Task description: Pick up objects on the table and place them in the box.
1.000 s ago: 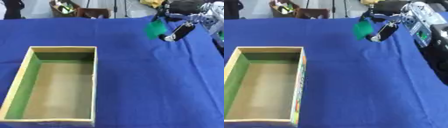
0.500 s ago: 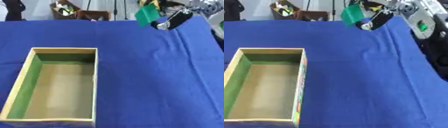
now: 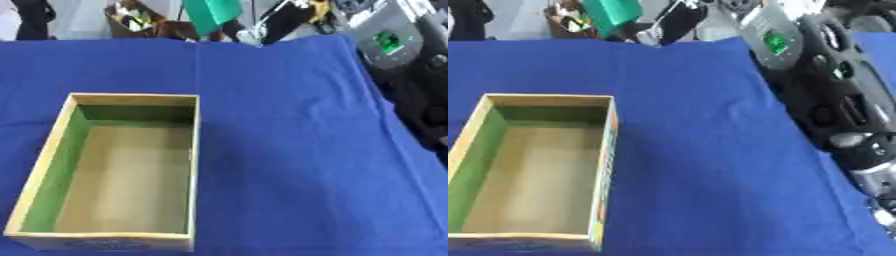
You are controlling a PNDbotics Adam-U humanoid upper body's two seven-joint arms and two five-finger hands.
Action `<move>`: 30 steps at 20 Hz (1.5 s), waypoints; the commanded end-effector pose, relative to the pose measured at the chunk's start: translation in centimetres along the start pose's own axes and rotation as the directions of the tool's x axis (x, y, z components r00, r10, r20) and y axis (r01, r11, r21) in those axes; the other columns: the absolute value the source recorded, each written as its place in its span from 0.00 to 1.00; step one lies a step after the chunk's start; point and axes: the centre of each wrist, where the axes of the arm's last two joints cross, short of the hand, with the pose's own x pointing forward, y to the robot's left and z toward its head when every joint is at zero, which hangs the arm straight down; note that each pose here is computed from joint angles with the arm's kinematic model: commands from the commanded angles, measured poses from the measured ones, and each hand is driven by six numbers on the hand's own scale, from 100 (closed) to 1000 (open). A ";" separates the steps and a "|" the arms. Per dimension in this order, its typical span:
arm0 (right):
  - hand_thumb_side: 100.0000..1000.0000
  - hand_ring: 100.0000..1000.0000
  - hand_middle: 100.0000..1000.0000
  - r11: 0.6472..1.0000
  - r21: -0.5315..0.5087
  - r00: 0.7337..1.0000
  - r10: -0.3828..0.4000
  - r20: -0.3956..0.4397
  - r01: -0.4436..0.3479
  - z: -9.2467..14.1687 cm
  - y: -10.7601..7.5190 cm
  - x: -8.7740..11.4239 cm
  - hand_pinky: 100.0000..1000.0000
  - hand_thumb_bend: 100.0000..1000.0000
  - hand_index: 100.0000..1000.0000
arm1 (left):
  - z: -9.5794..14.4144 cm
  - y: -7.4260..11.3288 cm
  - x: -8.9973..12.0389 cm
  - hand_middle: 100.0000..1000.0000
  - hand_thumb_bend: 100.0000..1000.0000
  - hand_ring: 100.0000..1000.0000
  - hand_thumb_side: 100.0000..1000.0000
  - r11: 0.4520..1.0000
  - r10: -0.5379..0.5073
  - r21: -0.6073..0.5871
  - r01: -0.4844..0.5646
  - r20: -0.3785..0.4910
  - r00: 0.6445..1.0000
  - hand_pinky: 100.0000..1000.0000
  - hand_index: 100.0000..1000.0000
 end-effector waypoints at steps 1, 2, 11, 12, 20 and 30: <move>0.15 0.41 0.00 0.999 -0.049 0.999 0.007 0.043 -0.005 -1.7 -1.2 2.1 0.44 0.00 0.00 | -0.4 0.0 0.7 0.37 0.00 0.30 0.88 1.000 0.009 -0.017 -0.008 0.030 1.000 0.00 0.45; 0.15 0.40 0.00 0.999 -0.054 0.998 -0.003 0.057 0.006 -2.2 -1.0 2.7 0.44 0.00 0.00 | -0.4 0.0 0.7 0.37 0.00 0.30 0.88 1.000 0.011 -0.019 -0.011 0.030 1.000 0.00 0.45; 0.14 0.39 0.00 0.995 -0.017 0.978 -0.092 0.185 0.097 -5.8 1.7 7.9 0.45 0.00 0.00 | -0.5 -0.4 0.8 0.37 0.00 0.30 0.88 0.999 0.030 -0.027 -0.029 0.031 0.999 0.00 0.44; 0.14 0.38 0.00 0.995 -0.004 0.976 -0.099 0.194 0.101 -6.1 2.2 8.4 0.45 0.00 0.00 | -0.5 -0.5 0.8 0.37 0.00 0.30 0.88 0.999 0.033 -0.029 -0.032 0.032 0.999 0.00 0.44; 0.15 0.37 0.00 0.992 0.085 0.973 -0.111 0.202 0.095 -7.8 6.0 10.4 0.46 0.00 0.00 | -0.7 -0.9 1.0 0.37 0.00 0.30 0.88 0.998 0.050 -0.048 -0.048 0.036 0.998 0.00 0.44; 0.19 0.42 0.00 0.973 0.228 0.980 -0.086 0.179 0.044 -8.9 9.9 10.9 0.47 0.00 0.00 | -0.9 -1.3 1.2 0.37 0.00 0.30 0.88 0.996 0.063 -0.067 -0.060 0.040 0.997 0.00 0.44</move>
